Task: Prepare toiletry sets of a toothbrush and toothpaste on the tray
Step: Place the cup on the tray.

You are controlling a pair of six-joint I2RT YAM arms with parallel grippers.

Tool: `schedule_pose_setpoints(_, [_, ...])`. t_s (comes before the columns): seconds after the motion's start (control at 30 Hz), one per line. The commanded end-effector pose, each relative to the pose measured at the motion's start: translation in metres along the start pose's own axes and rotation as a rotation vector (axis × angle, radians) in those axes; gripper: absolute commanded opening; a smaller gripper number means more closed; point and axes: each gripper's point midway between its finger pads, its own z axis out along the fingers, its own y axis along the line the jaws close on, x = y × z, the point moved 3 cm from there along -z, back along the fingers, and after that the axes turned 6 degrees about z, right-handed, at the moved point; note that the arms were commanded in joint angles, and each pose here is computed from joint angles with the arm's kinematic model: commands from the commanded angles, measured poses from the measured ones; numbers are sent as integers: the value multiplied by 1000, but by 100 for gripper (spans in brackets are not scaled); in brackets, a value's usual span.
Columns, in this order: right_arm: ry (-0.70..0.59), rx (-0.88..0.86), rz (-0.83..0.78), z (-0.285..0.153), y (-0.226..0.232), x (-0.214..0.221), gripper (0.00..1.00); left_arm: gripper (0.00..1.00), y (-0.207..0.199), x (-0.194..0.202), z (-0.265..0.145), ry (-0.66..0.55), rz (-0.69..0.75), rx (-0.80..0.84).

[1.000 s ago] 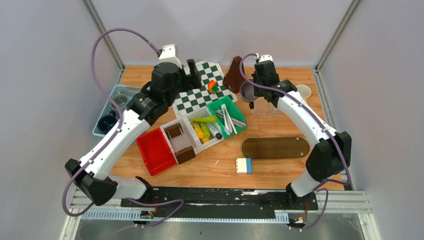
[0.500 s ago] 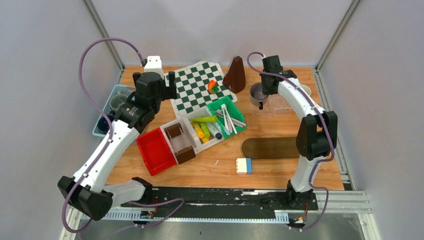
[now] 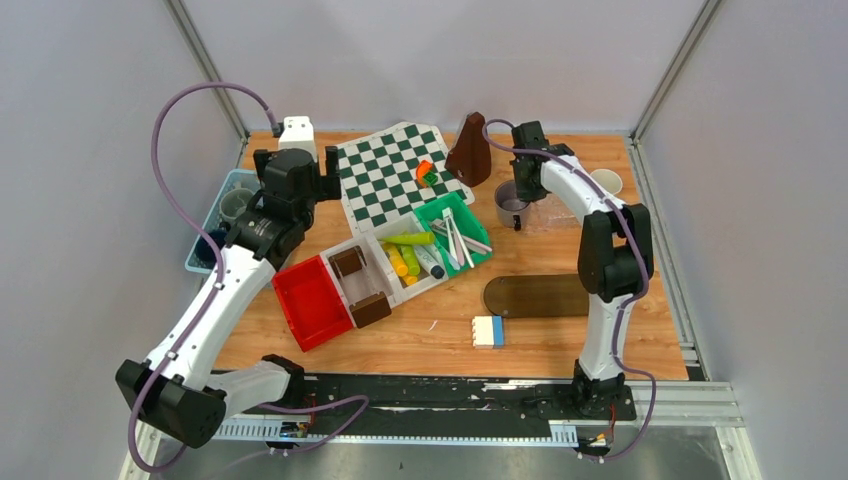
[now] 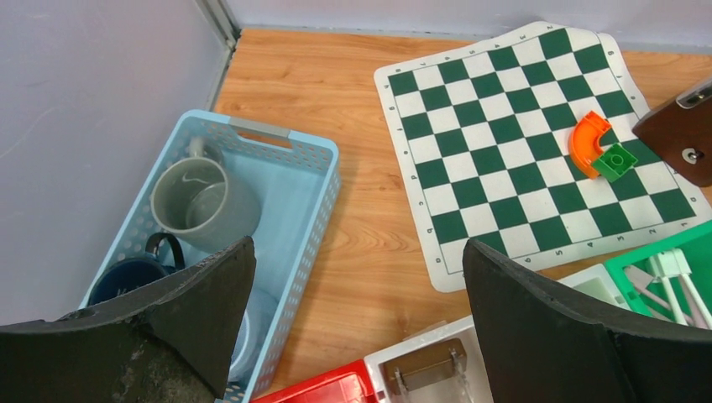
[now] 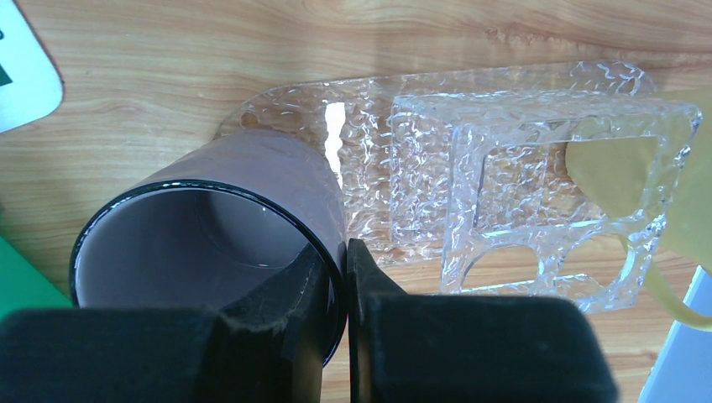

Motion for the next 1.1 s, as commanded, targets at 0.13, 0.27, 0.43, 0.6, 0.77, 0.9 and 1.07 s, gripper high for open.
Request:
schedule_pose_setpoints(0.13, [-105,32,27,-6,-1,-34,11,100,15,-16,-7,-78,-21,-46])
schedule_pose_setpoints(0.27, [-113,38,39,-12,-4,-34,23,100,16,-15,-7,-76,-18,-53])
schedule_pose_setpoints(0.43, [-155,37,44,-29,-7,-43,36,100,16,-15,-6,-74,-19,-54])
schedule_pose_setpoints(0.6, [-237,23,57,-64,-10,-58,44,100,15,-13,-4,-68,-17,-55])
schedule_pose_setpoints(0.77, [-291,-100,64,-99,4,-62,46,100,14,-12,-3,-63,-17,-52])
schedule_pose_setpoints(0.9, [-272,-268,75,-105,32,-50,47,100,14,-12,-3,-60,-18,-50])
schedule_pose_setpoints(1.07, [-221,-320,97,-87,47,-42,47,100,13,-12,-3,-60,-19,-46])
